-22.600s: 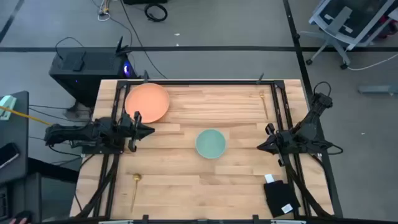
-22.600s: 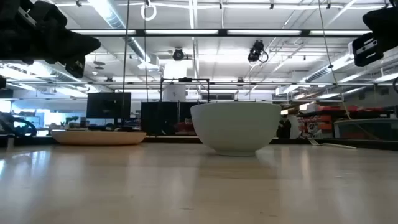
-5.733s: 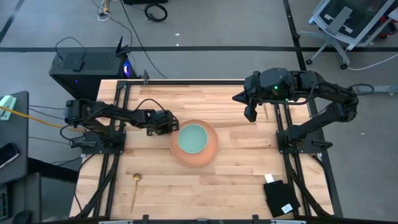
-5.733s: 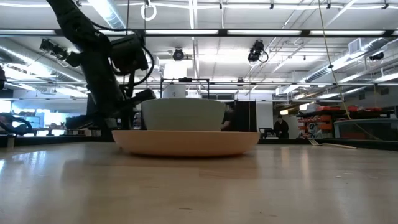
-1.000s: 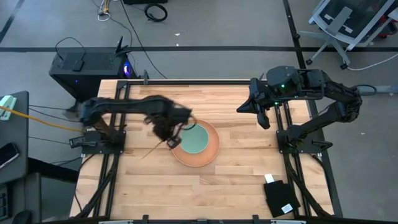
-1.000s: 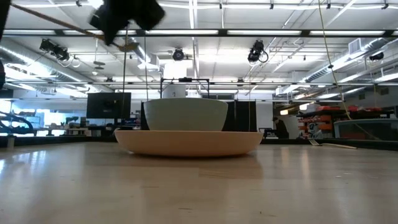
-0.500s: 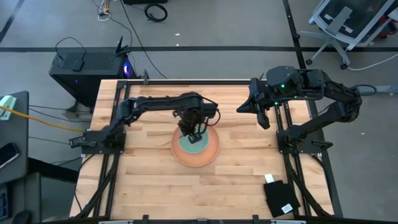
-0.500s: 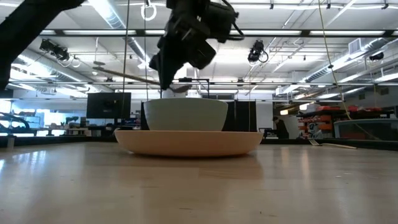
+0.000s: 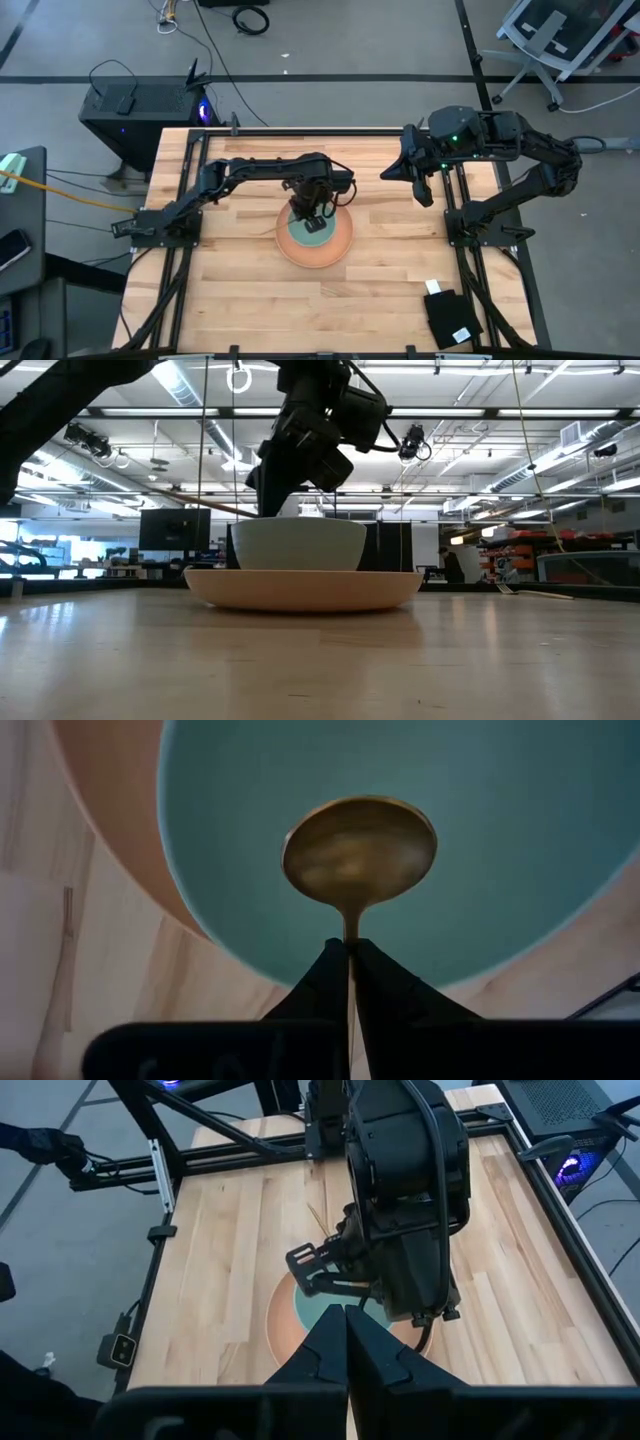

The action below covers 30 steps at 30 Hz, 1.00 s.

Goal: Set table place
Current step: Put the spoon into the bowl, then put the fork into the center of the table

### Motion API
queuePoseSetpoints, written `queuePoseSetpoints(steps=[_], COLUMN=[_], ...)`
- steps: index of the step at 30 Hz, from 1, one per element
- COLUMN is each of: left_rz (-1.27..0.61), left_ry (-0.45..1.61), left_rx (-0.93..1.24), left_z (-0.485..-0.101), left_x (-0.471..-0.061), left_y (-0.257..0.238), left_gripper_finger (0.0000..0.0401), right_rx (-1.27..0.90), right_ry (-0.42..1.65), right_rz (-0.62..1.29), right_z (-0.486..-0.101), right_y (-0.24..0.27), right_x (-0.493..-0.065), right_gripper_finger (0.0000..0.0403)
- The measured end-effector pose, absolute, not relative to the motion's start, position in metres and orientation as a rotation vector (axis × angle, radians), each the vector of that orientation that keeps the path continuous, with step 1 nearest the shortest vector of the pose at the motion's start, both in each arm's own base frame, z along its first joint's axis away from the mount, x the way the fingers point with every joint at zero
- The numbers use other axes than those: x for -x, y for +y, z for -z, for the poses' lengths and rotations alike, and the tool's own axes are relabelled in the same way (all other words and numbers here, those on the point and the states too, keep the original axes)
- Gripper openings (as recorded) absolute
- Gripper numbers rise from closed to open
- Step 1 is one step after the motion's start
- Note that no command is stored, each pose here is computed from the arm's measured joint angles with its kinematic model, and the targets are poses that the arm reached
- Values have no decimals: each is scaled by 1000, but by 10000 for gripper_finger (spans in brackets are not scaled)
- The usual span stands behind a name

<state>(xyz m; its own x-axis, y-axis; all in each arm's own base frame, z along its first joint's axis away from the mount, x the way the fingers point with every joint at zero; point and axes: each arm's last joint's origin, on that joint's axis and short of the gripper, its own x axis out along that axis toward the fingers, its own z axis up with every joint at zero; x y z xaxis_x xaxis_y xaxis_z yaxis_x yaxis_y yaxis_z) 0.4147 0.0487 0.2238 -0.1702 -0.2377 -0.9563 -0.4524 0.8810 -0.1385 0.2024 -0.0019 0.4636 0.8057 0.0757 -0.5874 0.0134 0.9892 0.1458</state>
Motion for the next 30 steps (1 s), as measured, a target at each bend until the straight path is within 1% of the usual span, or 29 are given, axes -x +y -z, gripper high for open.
queuePoseSetpoints(steps=[4,14,22,26,28,30], left_rz=[-200,-198,-197,-207,-229,-240], left_ry=[1724,1711,1695,1662,1600,1520], left_rx=[523,523,523,520,481,464], left_z=[-223,-223,-224,-244,-261,-283], left_x=[-418,-419,-421,-421,-424,-424], left_y=[49,49,51,55,56,56], left_gripper_finger=[17,65,90,87,82,75], right_rx=[-146,-145,-144,-177,-209,-258], right_ry=[634,634,634,663,709,753], right_rz=[-33,-33,-33,19,81,182], right_z=[-464,-464,-464,-461,-458,-454], right_y=[-2,-2,-2,-3,-5,-10], right_x=[-202,-202,-202,-199,-196,-191], right_gripper_finger=[1,1,1,1,1,1])
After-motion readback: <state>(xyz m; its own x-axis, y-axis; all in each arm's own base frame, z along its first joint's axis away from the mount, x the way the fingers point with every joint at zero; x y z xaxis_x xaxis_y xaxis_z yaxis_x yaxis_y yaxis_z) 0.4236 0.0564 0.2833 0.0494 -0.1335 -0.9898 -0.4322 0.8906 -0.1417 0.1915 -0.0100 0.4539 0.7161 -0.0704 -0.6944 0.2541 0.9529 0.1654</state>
